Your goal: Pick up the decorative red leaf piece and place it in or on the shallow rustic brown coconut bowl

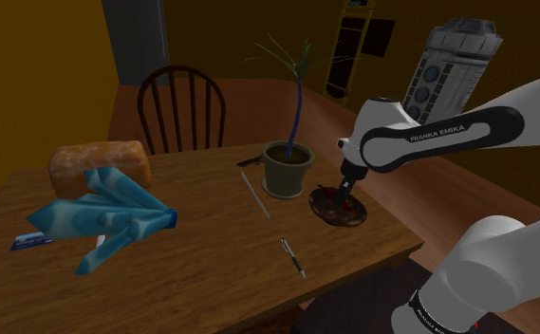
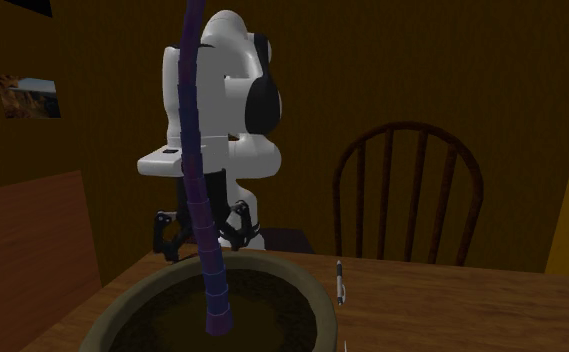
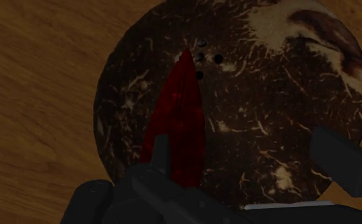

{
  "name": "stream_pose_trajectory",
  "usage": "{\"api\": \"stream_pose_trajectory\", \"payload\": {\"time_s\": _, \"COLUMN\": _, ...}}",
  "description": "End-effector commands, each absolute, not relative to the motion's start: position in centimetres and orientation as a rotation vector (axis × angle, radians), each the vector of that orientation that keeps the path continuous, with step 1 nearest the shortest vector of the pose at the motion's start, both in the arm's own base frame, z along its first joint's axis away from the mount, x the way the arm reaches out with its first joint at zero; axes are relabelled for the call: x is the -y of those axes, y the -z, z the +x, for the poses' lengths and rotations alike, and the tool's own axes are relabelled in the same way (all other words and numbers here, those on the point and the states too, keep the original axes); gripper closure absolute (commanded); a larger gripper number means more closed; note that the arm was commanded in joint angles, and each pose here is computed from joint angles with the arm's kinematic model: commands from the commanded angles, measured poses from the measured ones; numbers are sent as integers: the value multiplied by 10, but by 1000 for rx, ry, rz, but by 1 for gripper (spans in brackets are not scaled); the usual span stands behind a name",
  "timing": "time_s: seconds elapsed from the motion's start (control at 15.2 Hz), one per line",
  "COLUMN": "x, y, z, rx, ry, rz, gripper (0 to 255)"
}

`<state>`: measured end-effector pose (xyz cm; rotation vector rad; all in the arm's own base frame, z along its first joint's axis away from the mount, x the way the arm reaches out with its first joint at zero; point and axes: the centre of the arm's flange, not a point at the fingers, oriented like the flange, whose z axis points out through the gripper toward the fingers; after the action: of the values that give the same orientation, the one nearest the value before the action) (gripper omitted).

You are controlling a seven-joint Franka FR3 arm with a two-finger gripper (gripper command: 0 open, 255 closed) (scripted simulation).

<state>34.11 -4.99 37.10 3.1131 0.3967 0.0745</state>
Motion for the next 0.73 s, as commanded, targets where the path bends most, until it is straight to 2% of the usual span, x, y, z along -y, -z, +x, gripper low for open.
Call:
{"api": "stream_pose_trajectory", "payload": {"time_s": 0.0, "x": 50, "y": -390, "z": 341, "rx": -397, "ry": -72, "rz": 3113, "gripper": 0}}
{"api": "stream_pose_trajectory", "payload": {"time_s": 0.13, "x": 50, "y": -414, "z": 339, "rx": -397, "ry": -72, "rz": 3113, "gripper": 0}}
{"api": "stream_pose_trajectory", "payload": {"time_s": 0.66, "x": 50, "y": -414, "z": 339, "rx": -397, "ry": -72, "rz": 3113, "gripper": 0}}
